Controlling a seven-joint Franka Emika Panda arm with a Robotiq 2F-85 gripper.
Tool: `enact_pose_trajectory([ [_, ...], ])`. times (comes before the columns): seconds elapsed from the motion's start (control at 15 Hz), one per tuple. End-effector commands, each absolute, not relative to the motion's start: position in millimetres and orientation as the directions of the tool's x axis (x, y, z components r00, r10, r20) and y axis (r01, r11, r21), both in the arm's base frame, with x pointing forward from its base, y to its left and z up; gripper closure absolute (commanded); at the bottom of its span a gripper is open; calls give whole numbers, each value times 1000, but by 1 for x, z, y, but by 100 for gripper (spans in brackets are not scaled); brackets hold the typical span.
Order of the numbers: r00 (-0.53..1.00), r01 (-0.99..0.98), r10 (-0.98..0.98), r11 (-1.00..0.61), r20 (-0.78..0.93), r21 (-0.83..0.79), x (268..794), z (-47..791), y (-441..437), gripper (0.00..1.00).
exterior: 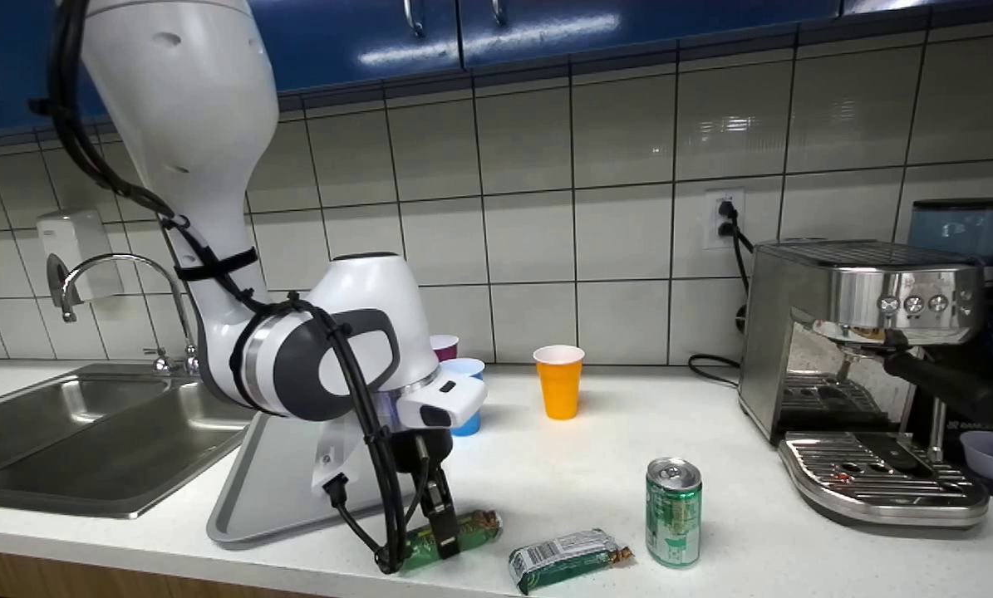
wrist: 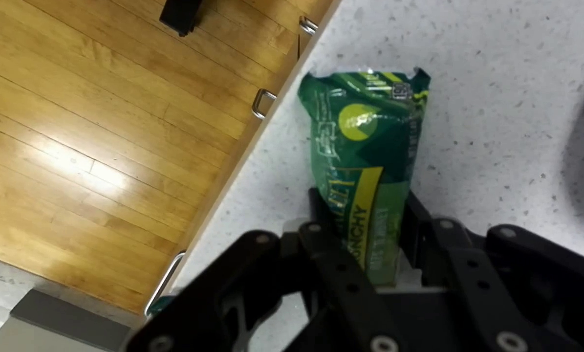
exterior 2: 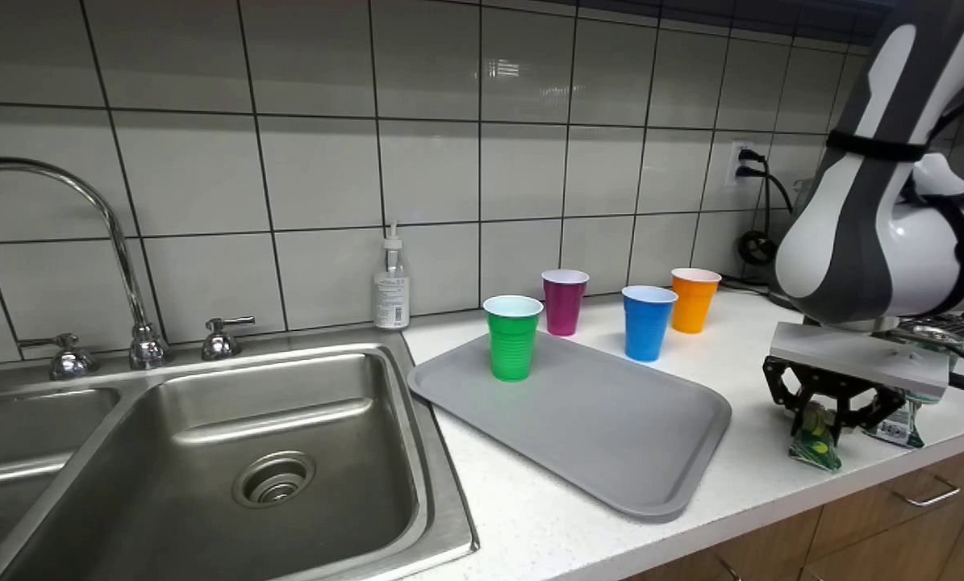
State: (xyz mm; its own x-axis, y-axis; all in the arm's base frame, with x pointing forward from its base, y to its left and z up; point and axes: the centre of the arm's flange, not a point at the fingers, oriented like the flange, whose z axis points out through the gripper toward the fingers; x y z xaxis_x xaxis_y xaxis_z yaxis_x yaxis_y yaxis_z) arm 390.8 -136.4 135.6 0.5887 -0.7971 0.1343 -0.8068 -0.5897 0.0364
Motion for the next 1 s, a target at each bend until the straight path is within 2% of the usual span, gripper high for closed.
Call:
enact_pose_trajectory([
  [0.0,607,-791,-779,-611,154,31,390,155,-135,88],
  [0.93,759,-639,-615,-767,215,63,435,208,-94,88],
])
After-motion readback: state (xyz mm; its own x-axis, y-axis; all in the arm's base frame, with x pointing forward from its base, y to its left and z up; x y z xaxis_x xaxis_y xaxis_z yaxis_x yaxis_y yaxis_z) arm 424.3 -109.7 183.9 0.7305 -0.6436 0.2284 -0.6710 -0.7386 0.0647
